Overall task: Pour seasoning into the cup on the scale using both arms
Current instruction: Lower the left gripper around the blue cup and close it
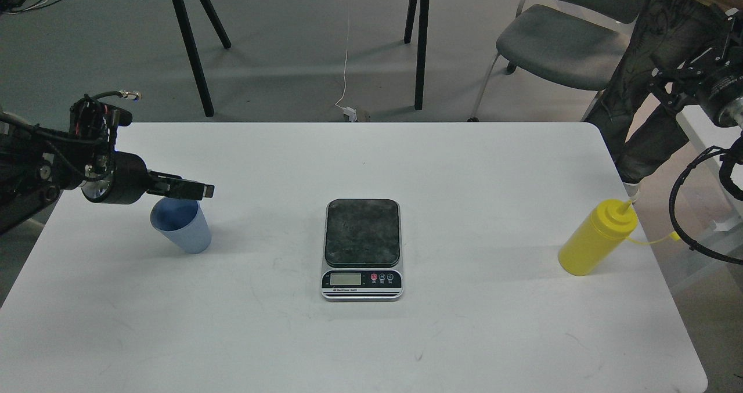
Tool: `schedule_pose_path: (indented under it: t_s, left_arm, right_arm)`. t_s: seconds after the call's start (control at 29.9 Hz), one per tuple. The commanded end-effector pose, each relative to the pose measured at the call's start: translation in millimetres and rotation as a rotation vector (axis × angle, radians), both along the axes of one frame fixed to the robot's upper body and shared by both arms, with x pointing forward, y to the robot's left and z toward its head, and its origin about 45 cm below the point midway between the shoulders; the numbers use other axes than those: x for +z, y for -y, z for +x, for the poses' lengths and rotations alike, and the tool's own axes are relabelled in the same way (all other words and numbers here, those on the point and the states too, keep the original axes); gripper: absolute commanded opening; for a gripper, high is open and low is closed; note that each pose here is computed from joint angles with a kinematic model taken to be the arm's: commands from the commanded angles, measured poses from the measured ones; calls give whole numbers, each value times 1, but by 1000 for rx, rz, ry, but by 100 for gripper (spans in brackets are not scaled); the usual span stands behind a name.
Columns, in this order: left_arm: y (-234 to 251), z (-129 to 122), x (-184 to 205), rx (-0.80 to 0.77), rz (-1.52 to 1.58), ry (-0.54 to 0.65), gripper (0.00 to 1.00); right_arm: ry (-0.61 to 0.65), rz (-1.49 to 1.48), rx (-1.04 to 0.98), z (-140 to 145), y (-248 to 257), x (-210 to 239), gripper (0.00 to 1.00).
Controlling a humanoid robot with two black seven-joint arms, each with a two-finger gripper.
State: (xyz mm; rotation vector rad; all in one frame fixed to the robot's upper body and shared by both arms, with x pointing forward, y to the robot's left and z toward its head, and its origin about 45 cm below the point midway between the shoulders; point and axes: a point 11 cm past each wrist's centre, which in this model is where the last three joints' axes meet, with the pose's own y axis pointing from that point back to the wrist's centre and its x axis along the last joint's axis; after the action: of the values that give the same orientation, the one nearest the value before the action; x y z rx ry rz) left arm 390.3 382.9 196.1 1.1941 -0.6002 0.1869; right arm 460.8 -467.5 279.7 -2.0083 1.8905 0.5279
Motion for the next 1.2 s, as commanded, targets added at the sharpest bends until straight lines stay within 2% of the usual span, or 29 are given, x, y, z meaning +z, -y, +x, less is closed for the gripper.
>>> schedule_pose_path:
  t_s: [0.0, 0.47, 0.7, 1.17]
  left_arm:
    - [-4, -4, -5, 3, 12, -15, 99]
    - [-9, -4, -3, 10, 24, -13, 99]
    - [-31, -8, 0, 28, 81, -10, 99]
    - [-41, -18, -22, 43, 123, -55, 98]
  right_arm:
    - [0, 1, 1, 0, 0, 0, 100]
    - [1, 1, 0, 0, 0, 0, 100]
    - [1, 1, 0, 0, 0, 0, 100]
    - [1, 1, 0, 0, 0, 0, 100]
